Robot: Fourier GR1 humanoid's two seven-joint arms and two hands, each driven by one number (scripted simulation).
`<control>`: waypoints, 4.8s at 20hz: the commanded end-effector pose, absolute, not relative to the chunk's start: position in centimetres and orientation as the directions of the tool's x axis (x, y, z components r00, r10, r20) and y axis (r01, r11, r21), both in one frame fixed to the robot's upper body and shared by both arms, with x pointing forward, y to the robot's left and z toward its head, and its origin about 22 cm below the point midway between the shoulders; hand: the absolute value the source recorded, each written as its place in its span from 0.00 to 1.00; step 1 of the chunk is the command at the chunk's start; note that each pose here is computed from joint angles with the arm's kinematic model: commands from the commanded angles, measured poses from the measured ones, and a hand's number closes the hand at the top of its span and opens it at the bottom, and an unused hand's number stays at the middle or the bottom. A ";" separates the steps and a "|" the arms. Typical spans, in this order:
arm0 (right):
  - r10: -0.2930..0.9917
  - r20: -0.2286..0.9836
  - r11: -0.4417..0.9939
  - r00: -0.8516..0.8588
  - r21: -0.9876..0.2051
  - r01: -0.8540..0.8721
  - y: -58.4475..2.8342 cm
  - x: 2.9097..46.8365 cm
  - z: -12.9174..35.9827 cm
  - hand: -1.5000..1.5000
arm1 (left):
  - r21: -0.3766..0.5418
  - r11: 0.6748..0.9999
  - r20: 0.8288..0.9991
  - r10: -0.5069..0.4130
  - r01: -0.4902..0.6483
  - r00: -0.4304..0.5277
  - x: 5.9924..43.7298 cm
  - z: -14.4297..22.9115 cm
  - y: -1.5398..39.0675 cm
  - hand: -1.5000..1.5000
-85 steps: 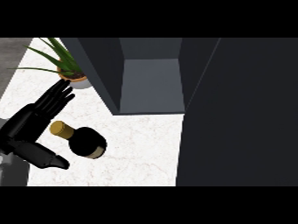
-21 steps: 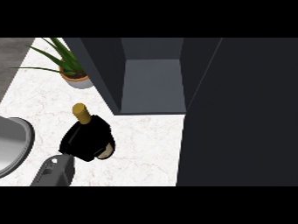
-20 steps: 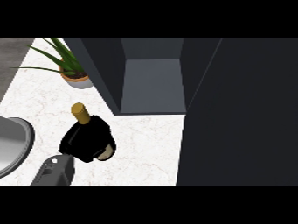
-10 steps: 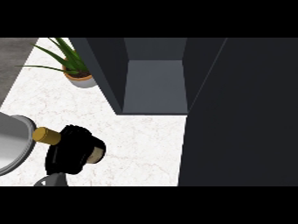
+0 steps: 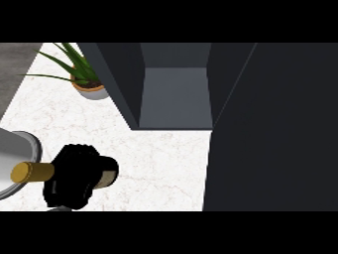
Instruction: Pick up the wine, place it into the cabinet and close the cabinet
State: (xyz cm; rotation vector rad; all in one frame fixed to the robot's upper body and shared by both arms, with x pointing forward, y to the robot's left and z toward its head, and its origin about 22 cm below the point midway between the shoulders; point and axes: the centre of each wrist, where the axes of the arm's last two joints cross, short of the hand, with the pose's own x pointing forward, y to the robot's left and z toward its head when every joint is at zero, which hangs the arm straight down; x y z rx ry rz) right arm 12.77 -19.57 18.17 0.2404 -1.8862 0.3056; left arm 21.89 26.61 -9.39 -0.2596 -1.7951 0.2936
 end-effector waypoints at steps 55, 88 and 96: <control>-0.112 0.925 0.918 -0.362 -0.044 -0.395 -21.2 8.7 20.0 0.00 | -0.267 0.959 0.963 0.262 -0.093 -0.062 32.9 -3.4 8.9 1.00; -0.132 0.931 0.909 -0.339 -0.024 -0.417 -21.0 9.5 18.9 0.00 | 0.110 0.928 0.987 -0.146 -0.355 -0.075 43.3 3.9 11.5 0.00; -0.130 0.927 0.912 -0.352 -0.027 -0.409 -20.9 9.5 19.0 0.00 | 0.176 0.909 0.980 -0.197 -0.379 -0.018 43.6 3.3 13.0 0.00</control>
